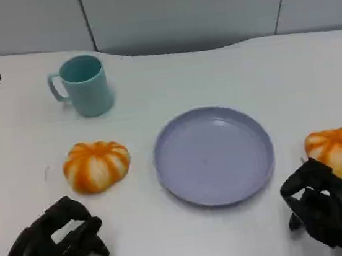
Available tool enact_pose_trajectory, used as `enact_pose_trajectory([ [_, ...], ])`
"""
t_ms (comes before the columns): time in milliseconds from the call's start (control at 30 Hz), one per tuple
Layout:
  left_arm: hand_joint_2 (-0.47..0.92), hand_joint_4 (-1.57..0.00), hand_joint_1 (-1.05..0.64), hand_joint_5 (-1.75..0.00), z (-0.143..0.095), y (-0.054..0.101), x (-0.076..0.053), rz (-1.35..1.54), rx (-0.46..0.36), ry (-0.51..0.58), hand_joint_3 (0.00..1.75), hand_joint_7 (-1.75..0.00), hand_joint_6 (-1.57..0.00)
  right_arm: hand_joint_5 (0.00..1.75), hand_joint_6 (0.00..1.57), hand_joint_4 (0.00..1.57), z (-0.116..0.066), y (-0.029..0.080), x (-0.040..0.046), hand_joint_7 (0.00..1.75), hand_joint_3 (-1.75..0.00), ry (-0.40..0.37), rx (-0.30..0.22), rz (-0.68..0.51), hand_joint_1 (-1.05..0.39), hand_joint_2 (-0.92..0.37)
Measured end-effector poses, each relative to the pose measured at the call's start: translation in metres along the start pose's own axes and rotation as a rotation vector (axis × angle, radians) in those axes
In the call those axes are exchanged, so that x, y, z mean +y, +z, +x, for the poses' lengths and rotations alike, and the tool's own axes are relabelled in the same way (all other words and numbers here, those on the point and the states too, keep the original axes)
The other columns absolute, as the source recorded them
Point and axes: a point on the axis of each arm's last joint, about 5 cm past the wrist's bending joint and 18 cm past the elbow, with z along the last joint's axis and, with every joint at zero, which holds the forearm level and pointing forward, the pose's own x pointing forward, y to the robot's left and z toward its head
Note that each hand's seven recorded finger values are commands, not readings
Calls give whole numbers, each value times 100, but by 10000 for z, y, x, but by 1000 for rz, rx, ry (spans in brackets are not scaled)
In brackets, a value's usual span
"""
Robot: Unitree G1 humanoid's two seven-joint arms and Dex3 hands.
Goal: Grasp the bread from the table and place it into the plate.
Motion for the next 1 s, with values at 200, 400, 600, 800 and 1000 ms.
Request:
enact_pose_trajectory([
  [200,92,-57,-26,-175,-2,2,3,-5,-5,-2,8,-175,-41,175,40,59,0,0,0,175,-34,1,0,0,-26,-92],
  [400,92,-58,-28,-175,-4,3,5,-8,-7,-1,8,-175,-41,175,39,59,0,-4,0,175,-33,1,10,1,-26,-92],
  [600,92,-60,-31,-175,-1,21,-3,29,-18,2,8,-175,-42,175,39,59,0,-4,7,175,-33,-1,11,1,-28,-92],
  [800,92,-58,-36,-175,22,172,-102,296,-131,7,6,-170,-40,175,39,59,2,-4,21,175,-34,3,12,5,-27,-92],
  [1000,91,-45,-46,-175,80,496,-311,861,-269,12,5,-159,-33,175,38,61,4,-3,39,175,-34,14,13,9,-26,-92],
])
